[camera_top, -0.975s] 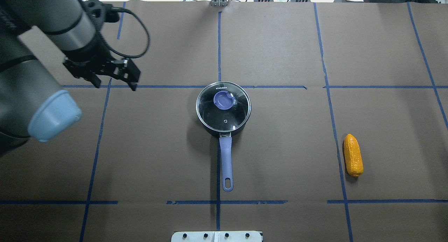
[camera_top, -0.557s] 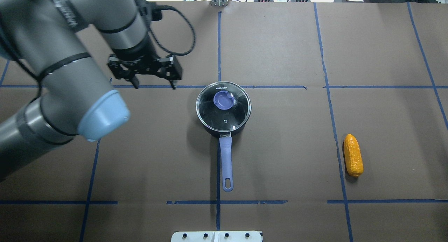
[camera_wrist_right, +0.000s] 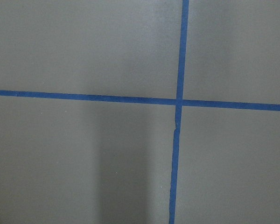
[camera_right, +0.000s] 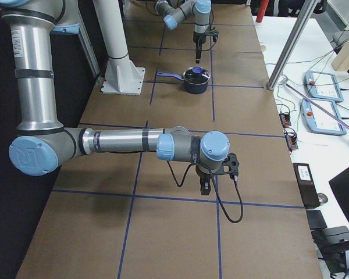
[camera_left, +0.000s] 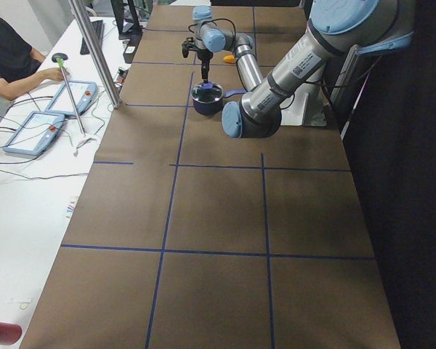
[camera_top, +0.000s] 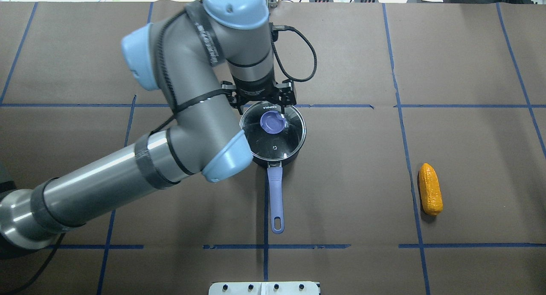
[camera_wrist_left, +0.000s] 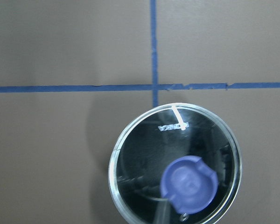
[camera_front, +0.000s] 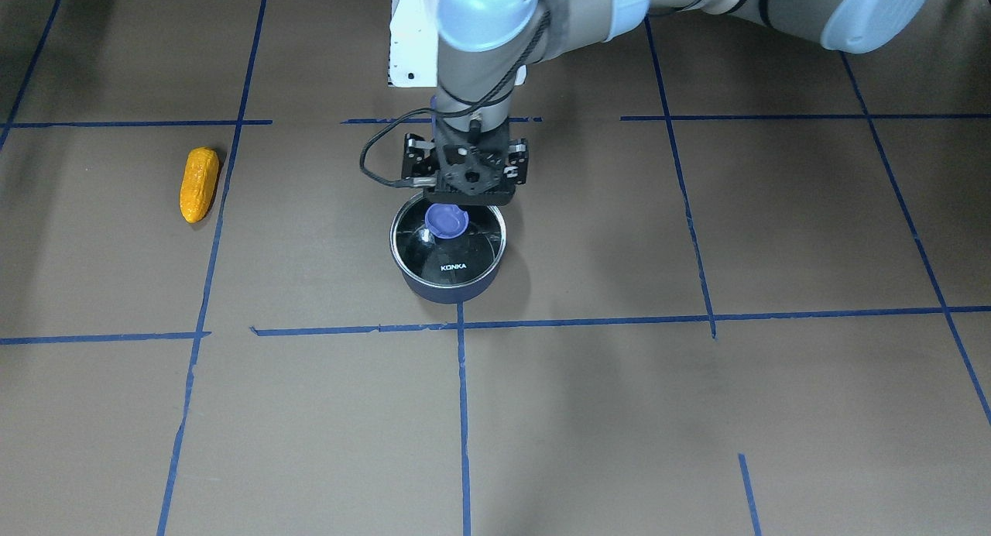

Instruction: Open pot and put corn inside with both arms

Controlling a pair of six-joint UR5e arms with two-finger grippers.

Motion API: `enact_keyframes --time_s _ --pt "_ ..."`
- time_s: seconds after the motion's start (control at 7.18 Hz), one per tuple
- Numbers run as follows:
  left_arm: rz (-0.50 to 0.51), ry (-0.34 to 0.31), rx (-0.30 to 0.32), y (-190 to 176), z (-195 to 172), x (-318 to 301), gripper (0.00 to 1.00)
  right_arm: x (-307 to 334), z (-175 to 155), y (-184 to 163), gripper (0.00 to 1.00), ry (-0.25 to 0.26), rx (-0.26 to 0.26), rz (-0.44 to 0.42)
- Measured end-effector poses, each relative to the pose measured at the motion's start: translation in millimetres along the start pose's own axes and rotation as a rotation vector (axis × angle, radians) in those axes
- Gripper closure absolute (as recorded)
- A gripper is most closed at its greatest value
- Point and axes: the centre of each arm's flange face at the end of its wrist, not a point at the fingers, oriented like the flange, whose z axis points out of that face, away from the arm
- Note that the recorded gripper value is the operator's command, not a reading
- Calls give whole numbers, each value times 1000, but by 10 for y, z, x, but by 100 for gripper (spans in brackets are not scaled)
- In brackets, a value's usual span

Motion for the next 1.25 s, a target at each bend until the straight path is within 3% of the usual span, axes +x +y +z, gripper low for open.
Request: enact_keyframes --time_s 1.25 --pt "-3 -28 -19 -112 575 62 0 -57 -20 -44 0 -1 4 -5"
